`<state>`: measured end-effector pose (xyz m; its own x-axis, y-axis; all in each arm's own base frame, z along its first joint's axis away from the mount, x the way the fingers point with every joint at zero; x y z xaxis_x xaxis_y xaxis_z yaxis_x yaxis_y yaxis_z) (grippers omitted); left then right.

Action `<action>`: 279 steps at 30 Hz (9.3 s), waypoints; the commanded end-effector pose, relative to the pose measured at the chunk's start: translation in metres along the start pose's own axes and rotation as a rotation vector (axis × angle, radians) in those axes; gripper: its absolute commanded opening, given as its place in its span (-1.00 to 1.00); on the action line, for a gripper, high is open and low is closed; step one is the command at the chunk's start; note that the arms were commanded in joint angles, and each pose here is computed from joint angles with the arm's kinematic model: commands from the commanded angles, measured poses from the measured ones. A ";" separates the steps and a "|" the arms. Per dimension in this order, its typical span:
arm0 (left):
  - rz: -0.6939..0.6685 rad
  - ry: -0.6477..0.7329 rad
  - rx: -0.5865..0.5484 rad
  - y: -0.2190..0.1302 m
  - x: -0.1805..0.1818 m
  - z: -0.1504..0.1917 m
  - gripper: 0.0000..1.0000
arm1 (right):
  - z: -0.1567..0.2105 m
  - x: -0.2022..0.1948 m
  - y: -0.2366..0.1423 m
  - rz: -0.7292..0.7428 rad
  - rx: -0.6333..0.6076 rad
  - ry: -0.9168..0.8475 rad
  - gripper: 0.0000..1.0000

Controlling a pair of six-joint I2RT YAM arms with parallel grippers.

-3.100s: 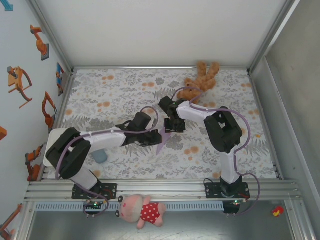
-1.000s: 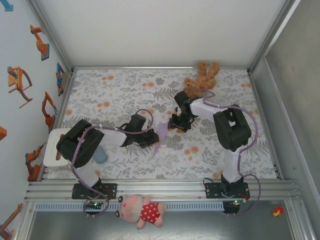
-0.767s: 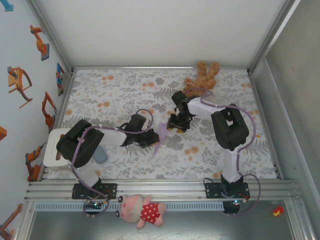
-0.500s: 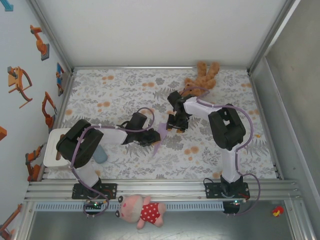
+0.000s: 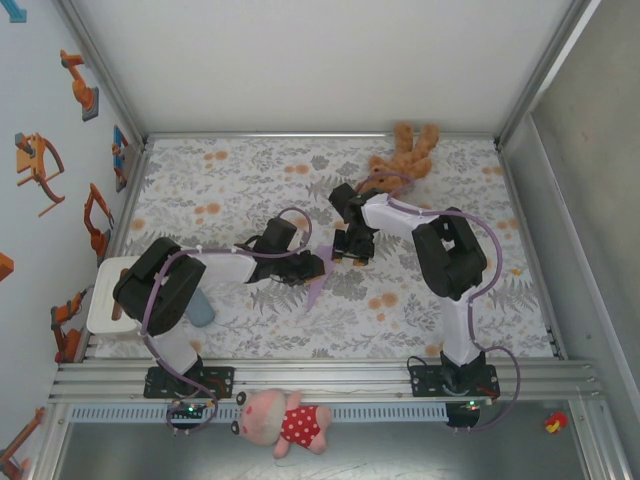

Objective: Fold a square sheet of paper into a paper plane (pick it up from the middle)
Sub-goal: Fold the wing for the fifth time at the center of the table, then turn over the paper plane at the center of the table.

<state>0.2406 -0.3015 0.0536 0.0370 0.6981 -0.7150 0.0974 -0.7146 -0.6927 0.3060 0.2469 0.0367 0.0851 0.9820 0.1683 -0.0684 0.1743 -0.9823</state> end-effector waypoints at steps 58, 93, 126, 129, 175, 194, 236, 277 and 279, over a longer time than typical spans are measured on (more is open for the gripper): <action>0.059 0.090 -0.052 -0.024 -0.024 -0.008 -0.81 | 0.007 0.020 0.037 -0.399 -0.103 -0.207 -0.90; -0.229 0.022 0.183 -0.013 0.053 0.083 -0.99 | 0.009 -0.001 0.062 -0.293 -0.075 -0.087 -1.00; -0.115 0.039 -0.006 0.007 0.013 -0.002 -0.97 | 0.005 0.010 0.048 -0.357 -0.105 -0.096 -1.00; -0.131 0.023 0.006 0.010 0.023 0.002 -0.98 | 0.007 0.010 0.048 -0.359 -0.104 -0.098 -1.00; -0.111 0.052 0.022 -0.014 0.002 0.001 -0.84 | -0.059 -0.015 -0.038 -0.507 -0.401 -0.111 -0.99; -0.299 -0.075 -0.347 -0.151 0.068 -0.002 0.79 | 0.042 0.045 -0.063 0.007 -0.400 -0.161 0.30; -0.400 -0.150 -0.369 -0.168 0.109 0.008 0.93 | 0.047 0.069 -0.028 0.299 -0.388 -0.124 -0.08; -0.037 -0.192 -0.404 -0.147 0.057 -0.011 0.96 | 0.032 0.098 -0.071 -0.637 -0.454 -0.199 -1.00; -0.036 -0.182 -0.376 -0.137 0.053 -0.010 1.00 | 0.030 0.092 -0.058 -0.695 -0.431 -0.163 -1.00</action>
<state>0.2380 -0.1509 0.1101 -0.1621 0.7152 -0.6798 0.4710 -0.5493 -0.6902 0.2814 0.3098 0.0982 -0.1468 0.8097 0.5682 0.3436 0.5804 -0.7383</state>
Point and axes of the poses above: each hand's point on the last joint's axis, 136 mm out from that joint toward the fingers, its own y axis out along the fingers, its own x axis along the line the jaws close on, z = x × y, the point moved 3 cm from there along -y, back along the fingers
